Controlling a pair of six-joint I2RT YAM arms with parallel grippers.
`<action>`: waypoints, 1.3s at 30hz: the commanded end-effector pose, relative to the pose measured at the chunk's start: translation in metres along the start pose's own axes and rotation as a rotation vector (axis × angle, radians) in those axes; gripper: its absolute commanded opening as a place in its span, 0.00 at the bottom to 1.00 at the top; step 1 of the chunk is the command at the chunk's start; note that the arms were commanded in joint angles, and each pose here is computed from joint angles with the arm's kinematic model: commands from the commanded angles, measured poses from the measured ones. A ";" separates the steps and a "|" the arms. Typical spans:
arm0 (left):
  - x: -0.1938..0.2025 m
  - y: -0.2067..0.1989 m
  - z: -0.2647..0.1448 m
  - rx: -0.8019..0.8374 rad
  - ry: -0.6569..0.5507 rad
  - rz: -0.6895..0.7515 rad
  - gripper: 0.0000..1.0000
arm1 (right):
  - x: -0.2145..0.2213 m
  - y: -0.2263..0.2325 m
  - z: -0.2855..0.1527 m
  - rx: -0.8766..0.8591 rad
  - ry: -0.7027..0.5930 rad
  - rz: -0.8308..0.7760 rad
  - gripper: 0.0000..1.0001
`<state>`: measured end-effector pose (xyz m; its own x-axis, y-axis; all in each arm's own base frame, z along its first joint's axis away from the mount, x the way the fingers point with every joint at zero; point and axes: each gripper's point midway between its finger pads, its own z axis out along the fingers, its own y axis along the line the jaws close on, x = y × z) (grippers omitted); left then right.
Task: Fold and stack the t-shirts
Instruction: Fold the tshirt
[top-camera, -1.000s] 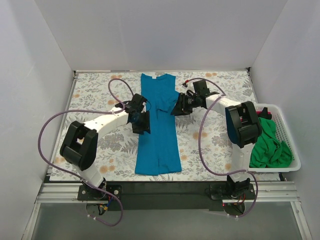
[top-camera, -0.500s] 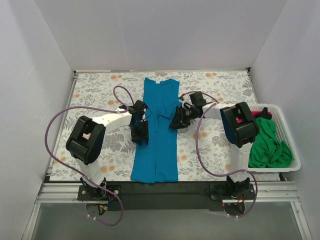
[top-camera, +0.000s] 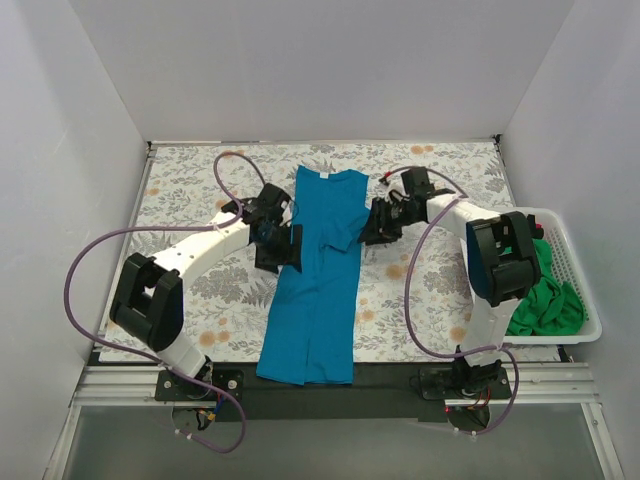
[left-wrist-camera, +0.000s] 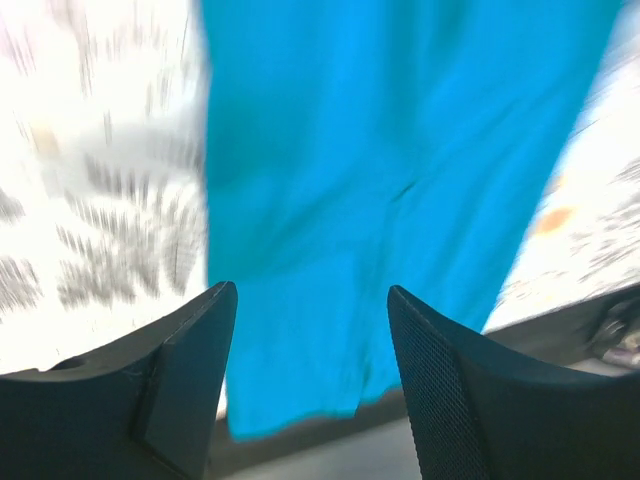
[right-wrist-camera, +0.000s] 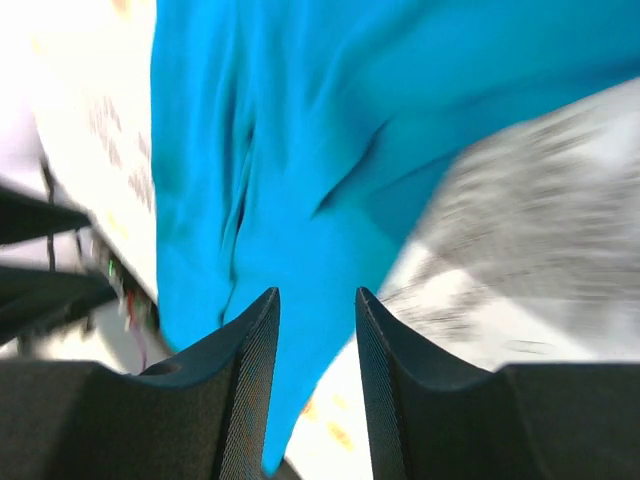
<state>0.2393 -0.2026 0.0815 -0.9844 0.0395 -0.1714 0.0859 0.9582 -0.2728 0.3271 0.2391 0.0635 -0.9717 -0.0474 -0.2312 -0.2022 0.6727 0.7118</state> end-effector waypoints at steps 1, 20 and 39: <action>-0.064 -0.026 -0.013 0.038 -0.214 0.114 0.61 | -0.058 -0.017 -0.039 0.095 -0.191 0.020 0.43; -0.138 -0.111 0.033 0.027 -0.427 0.430 0.61 | -0.132 -0.085 -0.015 0.097 -0.295 0.142 0.44; -0.118 -0.106 0.051 -0.006 -0.386 0.446 0.61 | -0.113 -0.083 -0.002 0.012 -0.215 0.099 0.35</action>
<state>0.3540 -0.3231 0.0756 -0.7475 0.3297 -0.5767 0.4705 0.8756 -0.1092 0.4561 0.1840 0.0364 -0.9335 0.2074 -0.2926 -0.0717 0.6914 0.7189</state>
